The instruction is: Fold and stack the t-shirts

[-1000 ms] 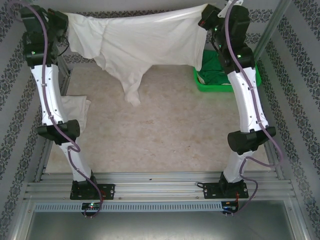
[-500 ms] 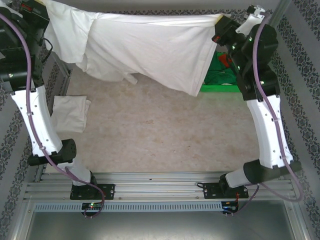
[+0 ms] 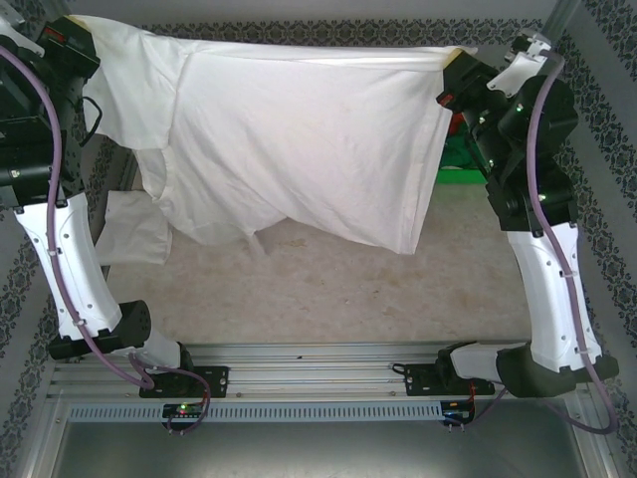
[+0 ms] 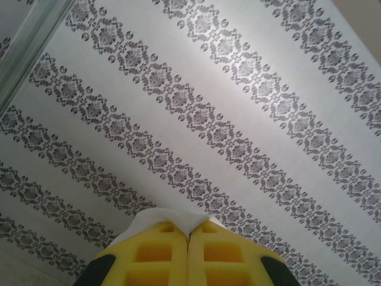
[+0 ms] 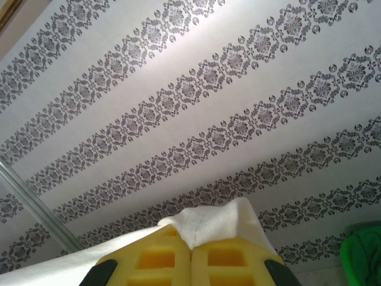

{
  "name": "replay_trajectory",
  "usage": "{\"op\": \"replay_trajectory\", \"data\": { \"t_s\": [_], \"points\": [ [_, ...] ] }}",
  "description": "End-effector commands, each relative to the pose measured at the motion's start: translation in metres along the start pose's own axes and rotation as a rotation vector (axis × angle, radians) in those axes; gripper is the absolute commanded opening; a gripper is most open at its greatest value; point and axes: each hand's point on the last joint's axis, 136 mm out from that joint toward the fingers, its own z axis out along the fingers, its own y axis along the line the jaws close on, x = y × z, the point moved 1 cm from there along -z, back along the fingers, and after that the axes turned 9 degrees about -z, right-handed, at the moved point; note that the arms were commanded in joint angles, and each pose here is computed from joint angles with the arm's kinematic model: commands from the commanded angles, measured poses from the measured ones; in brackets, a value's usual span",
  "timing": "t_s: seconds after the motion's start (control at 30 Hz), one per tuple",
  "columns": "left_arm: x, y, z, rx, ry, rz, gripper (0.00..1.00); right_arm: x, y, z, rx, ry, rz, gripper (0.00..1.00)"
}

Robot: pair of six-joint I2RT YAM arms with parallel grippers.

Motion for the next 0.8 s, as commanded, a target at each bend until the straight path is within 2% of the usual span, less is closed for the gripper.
{"op": "replay_trajectory", "data": {
  "t_s": [0.0,0.23,0.37,0.57,0.7,0.77],
  "points": [
    [0.006,0.025,0.033,-0.033,-0.006,-0.001,0.0,0.012,-0.012,0.025,0.044,0.006,-0.015,0.0],
    [0.042,0.079,0.088,-0.104,0.061,-0.079,0.0,0.051,-0.023,0.088,0.043,0.058,-0.011,0.0],
    [0.055,0.101,0.12,-0.119,0.065,-0.145,0.0,0.057,-0.022,0.126,0.023,0.059,-0.021,0.0],
    [0.028,0.075,0.152,-0.029,-0.009,-0.157,0.0,0.023,-0.003,0.165,-0.054,-0.022,-0.017,0.0],
    [-0.001,0.049,0.146,0.069,-0.091,-0.203,0.0,-0.007,0.009,0.165,-0.118,-0.104,0.025,0.0],
    [-0.005,0.041,0.137,0.081,-0.095,-0.197,0.0,-0.013,0.01,0.162,-0.138,-0.11,0.058,0.0]
  ]
}}
